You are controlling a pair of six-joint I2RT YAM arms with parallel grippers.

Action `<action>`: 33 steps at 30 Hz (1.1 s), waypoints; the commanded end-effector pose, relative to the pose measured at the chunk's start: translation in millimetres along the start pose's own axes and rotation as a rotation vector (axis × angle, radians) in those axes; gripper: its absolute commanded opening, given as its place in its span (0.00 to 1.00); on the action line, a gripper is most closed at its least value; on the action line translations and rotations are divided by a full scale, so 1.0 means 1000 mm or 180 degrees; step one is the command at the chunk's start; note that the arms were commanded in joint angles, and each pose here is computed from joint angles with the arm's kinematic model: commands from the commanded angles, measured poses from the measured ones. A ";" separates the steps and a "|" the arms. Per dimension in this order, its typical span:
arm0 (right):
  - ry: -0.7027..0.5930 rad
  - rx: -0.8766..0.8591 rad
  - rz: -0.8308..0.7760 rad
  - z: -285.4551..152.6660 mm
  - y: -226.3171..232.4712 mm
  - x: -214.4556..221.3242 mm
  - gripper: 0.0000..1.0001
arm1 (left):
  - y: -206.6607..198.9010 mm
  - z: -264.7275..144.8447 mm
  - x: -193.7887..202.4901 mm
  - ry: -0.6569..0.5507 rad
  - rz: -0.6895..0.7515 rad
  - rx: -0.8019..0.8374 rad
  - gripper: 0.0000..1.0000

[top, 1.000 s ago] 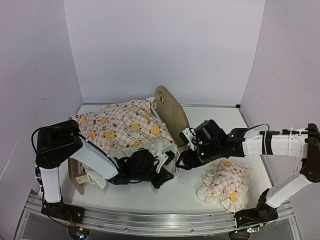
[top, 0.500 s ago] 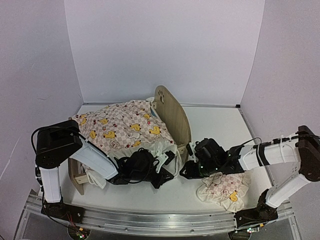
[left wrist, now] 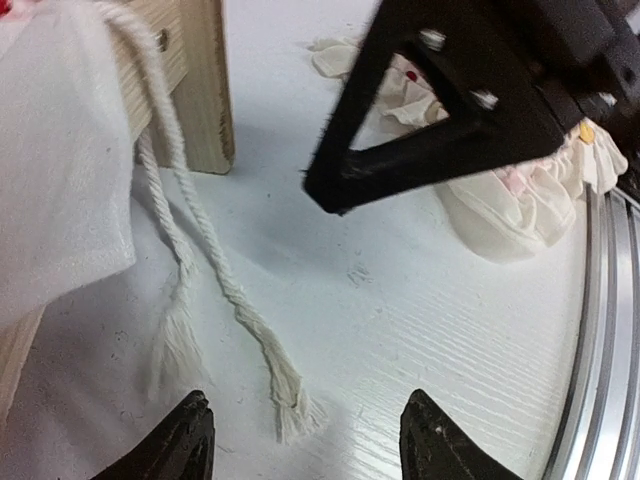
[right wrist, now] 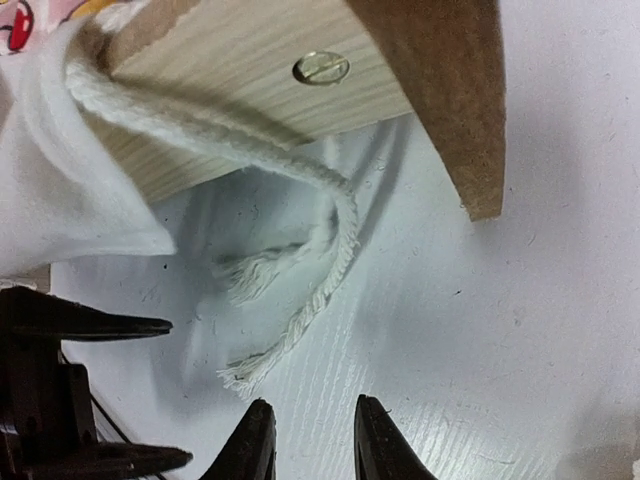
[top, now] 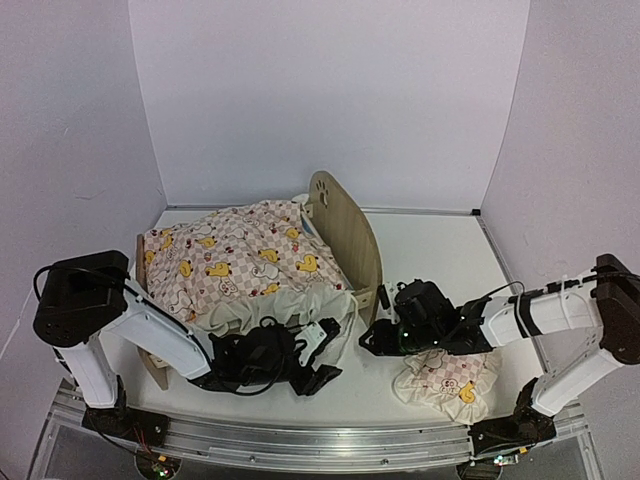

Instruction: Set up the pet bed

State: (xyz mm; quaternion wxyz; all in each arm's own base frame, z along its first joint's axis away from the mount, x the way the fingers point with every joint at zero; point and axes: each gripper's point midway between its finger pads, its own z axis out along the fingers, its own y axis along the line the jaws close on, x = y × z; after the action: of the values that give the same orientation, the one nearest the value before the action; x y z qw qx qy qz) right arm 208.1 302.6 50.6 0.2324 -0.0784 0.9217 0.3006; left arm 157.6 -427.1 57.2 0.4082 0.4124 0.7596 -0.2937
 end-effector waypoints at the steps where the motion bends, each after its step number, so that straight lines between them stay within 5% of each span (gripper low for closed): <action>1: -0.0214 -0.0154 -0.0042 -0.010 0.013 -0.015 0.27 | -0.007 -0.004 -0.014 -0.0179 0.0322 -0.0284 0.64; 12: -0.0275 -0.0188 -0.0103 -0.018 0.014 -0.017 0.23 | 0.001 0.039 0.015 0.0182 0.0429 -0.0544 0.47; 19: -0.0251 -0.0174 -0.0189 -0.003 0.017 -0.015 0.22 | 0.019 0.033 0.004 0.0235 0.0489 -0.0897 0.02; 30: -0.0472 -0.0248 0.0162 0.026 0.031 -0.027 0.20 | 0.036 -0.030 -0.061 -0.0334 0.0204 -0.1210 0.00; 33: -0.0600 -0.0138 0.0292 0.028 0.026 -0.034 0.28 | 0.037 -0.034 -0.063 -0.0354 0.0208 -0.1208 0.00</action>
State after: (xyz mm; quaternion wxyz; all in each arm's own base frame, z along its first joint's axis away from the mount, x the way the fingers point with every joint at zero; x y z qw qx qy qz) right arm 211.6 320.1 25.2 0.2439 -0.0648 0.9203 0.2989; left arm 191.5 -418.4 117.5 0.5168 0.3569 0.7610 -0.1627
